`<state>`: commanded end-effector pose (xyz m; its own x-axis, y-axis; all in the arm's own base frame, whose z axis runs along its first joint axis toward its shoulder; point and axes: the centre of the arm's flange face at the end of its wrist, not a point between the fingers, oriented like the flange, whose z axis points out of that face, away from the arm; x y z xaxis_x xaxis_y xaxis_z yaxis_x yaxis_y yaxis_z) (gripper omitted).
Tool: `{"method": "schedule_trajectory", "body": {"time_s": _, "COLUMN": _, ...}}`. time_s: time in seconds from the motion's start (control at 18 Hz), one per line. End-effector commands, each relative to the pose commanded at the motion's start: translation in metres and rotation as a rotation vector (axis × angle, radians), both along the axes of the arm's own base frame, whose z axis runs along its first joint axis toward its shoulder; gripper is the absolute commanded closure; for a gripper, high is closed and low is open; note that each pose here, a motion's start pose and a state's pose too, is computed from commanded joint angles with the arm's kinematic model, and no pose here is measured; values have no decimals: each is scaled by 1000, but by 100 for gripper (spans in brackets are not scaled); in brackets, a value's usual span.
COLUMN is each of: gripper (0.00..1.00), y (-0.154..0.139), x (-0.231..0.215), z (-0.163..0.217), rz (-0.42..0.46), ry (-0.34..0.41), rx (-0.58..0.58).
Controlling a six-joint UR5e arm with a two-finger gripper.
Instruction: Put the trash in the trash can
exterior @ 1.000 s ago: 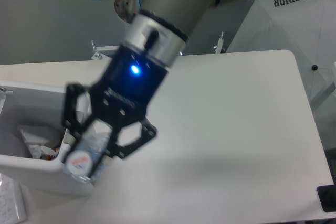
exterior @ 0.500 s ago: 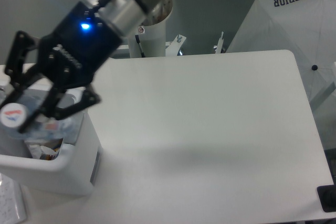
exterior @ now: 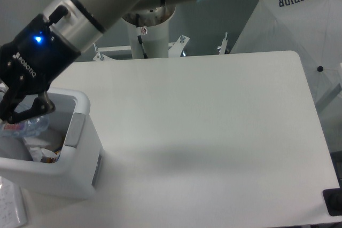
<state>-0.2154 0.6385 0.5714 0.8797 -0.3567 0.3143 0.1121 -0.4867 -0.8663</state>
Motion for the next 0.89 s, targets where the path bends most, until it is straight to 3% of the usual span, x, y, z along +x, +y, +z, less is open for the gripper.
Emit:
{"method": "schedule_trajectory", "body": {"time_s": 0.11, "gripper": 90, "y": 0, "x": 0, "z": -17, "rz": -18, "ry": 16, "rx": -5}}
{"method": "schedule_trajectory", "body": {"time_s": 0.22, "gripper": 74, "y": -1, "x": 0, "z": -35, "rz": -35, "ry": 28, "rx": -15}}
{"method": "schedule_trajectory", "body": {"time_s": 0.28, "gripper": 33, "y": -1, "x": 1, "z": -48, "rz": -46, "ry": 32, "rx": -23}}
{"method": "schedule_trajectory", "body": {"time_s": 0.33, "gripper": 6, "y": -3, "x": 1, "z": -57, "rz": -52, "ry": 37, "rx": -29}}
{"method": "schedule_trajectory", "body": {"time_s": 0.39, "gripper": 1, "y": -5, "x": 2, "z": -62, "rz": -54, "ry": 39, "rx": -34}}
{"method": "schedule_trajectory", "body": {"time_s": 0.67, "gripper": 0, "y": -17, "x": 1, "z": -65, "rz": -38, "ry": 36, "rx": -47}}
{"method": "schedule_trajectory", "body": {"time_s": 0.89, "gripper": 0, "y": -52, "x": -50, "z": -36, "rz": 63, "ry": 66, "rx": -13}}
